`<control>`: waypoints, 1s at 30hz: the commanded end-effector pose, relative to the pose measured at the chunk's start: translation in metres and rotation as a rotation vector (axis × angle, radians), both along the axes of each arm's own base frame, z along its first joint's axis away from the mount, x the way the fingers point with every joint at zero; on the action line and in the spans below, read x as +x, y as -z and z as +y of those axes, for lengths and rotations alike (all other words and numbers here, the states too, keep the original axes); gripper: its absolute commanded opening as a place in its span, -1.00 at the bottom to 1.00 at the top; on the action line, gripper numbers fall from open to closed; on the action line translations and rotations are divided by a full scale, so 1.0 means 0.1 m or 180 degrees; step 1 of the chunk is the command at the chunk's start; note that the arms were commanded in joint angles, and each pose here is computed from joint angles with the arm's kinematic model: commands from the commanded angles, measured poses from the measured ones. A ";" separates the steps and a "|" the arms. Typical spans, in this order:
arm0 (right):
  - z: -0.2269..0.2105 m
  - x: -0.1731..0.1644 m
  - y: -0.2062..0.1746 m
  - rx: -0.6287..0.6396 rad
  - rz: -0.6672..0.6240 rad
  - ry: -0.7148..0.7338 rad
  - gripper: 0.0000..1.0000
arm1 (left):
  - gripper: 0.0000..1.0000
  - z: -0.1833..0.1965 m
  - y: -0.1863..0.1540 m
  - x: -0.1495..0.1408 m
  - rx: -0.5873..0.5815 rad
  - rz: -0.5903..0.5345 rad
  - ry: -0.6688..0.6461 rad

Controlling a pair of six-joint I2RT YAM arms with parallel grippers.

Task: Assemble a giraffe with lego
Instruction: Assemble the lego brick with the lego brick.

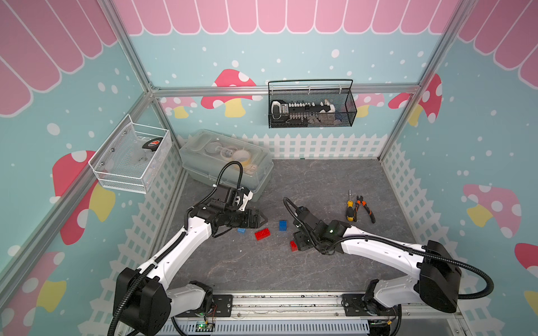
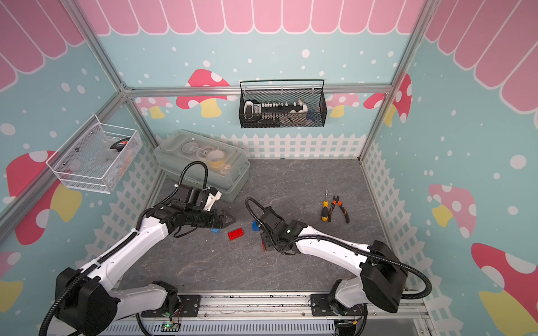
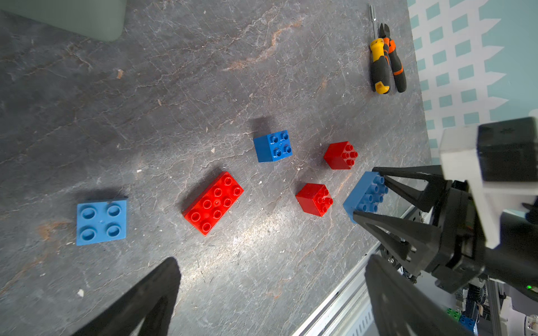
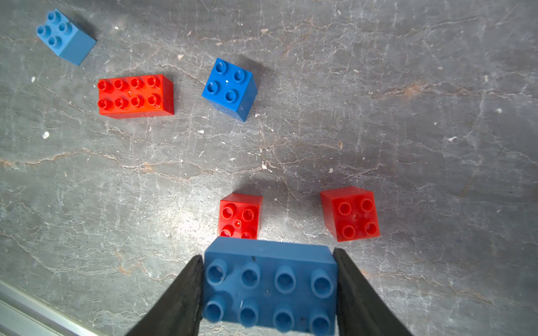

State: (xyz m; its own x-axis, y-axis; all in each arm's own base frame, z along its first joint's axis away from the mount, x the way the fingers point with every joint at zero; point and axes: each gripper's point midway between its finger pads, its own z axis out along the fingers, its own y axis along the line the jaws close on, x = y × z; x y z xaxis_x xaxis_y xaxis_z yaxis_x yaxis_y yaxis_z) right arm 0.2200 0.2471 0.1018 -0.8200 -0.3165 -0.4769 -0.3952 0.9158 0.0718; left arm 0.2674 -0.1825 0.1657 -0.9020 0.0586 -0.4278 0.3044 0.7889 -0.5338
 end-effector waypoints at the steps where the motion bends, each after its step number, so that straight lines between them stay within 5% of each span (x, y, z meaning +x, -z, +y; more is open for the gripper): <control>1: 0.01 -0.01 0.12 -0.0034 0.0054 -0.0039 0.11 | 0.98 -0.05 0.04 -0.03 -0.0037 0.0045 0.0070; 30: 0.03 0.05 0.48 -0.0198 0.0176 0.0061 0.06 | 0.97 -0.07 0.06 -0.06 0.0003 0.0037 0.0088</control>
